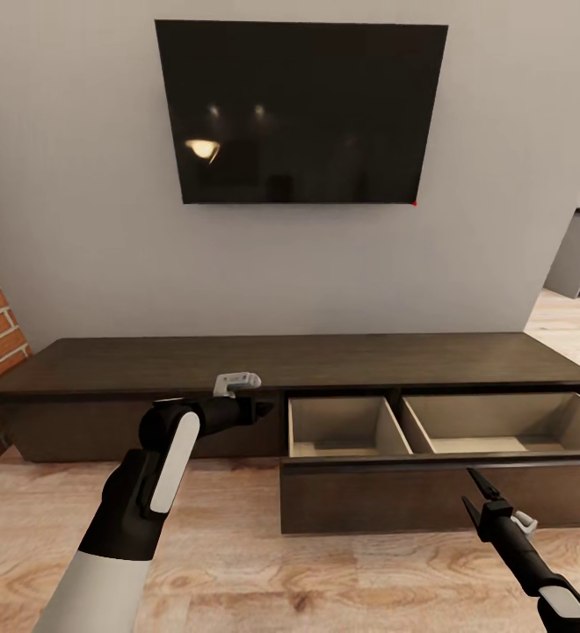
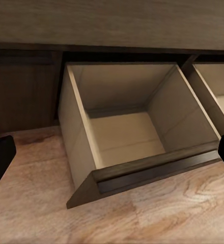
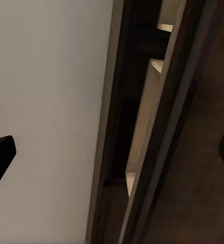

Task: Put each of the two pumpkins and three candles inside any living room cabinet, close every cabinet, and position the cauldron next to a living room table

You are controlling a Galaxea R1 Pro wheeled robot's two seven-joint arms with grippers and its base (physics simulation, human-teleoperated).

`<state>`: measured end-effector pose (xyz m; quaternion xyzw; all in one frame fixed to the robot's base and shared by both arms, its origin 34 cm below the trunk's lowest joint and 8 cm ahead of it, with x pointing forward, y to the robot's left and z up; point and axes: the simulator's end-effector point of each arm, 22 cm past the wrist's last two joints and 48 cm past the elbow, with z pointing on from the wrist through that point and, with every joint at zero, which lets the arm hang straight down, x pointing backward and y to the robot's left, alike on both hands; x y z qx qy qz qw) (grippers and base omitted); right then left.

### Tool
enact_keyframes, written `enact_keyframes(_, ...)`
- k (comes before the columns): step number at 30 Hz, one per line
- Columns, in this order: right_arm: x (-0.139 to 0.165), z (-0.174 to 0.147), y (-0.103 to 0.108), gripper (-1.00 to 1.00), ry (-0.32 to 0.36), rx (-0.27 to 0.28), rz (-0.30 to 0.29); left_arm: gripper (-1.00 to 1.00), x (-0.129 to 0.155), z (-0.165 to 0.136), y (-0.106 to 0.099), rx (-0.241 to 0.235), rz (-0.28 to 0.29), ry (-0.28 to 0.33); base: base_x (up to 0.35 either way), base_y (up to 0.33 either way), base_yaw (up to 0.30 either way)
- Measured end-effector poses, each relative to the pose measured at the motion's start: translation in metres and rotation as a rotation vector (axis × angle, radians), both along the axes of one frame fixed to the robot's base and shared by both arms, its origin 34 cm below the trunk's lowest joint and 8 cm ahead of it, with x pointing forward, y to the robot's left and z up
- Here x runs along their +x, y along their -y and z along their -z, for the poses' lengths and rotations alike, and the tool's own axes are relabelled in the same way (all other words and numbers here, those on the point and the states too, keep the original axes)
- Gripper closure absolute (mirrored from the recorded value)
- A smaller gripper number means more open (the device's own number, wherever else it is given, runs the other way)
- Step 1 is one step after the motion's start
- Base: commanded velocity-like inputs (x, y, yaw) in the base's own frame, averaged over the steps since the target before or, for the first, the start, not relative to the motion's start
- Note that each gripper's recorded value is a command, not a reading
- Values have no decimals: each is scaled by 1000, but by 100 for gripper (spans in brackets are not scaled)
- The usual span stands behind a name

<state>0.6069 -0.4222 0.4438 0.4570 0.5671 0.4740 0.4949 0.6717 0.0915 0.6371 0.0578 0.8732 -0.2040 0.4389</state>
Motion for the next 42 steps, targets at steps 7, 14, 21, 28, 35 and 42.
enact_keyframes(7,0,0,0,-100,3,6,6,-100,0,0,0,-1,0,0,-2,0,0)
enact_keyframes(14,-2,-1,9,-100,9,18,37,-100,0,0,0,0,0,1,0,0,0)
enact_keyframes(21,-2,-3,12,-100,16,21,42,-100,0,0,-1,2,-2,0,-44,0,0)
enact_keyframes(28,-3,-4,4,-100,8,80,-2,-100,0,-1,1,-4,3,1,-147,0,0)
enact_keyframes(35,-2,-16,3,-100,28,88,-12,-100,-3,-13,0,-4,1,20,-21,0,0)
enact_keyframes(42,-1,-32,3,-100,57,90,-9,-100,-7,-27,-1,-1,-3,40,-3,0,0)
